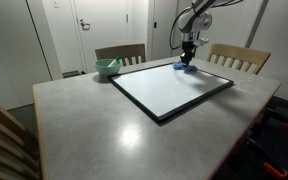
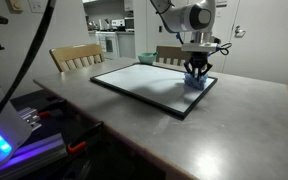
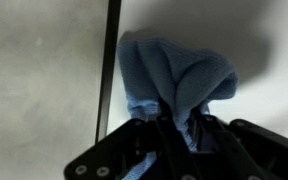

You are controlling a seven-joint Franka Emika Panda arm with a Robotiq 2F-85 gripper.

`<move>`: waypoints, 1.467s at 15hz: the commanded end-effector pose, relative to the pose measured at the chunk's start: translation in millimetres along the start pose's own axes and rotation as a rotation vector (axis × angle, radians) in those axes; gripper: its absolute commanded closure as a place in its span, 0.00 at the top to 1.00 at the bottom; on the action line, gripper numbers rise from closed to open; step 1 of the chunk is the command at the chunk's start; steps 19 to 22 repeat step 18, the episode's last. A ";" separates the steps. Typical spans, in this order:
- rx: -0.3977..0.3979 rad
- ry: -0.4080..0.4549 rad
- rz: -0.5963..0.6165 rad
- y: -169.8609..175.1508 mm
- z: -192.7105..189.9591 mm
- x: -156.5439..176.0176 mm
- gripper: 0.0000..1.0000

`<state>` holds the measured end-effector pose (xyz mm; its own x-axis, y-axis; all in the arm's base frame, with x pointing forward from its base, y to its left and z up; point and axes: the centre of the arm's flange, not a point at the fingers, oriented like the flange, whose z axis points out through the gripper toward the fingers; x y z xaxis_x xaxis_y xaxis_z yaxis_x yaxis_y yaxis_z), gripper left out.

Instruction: Use the blue towel to erase the drawing on the board

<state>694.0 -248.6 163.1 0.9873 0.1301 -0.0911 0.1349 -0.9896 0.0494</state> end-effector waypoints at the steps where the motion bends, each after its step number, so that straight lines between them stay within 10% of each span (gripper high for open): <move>1: 0.000 -0.004 -0.020 2.2 -25.7 -11.2 0.48; 8: -0.011 0.026 -0.019 7.3 -113.7 -13.5 0.98; 22: 0.108 -0.148 -0.027 4.2 -150.5 -30.9 1.00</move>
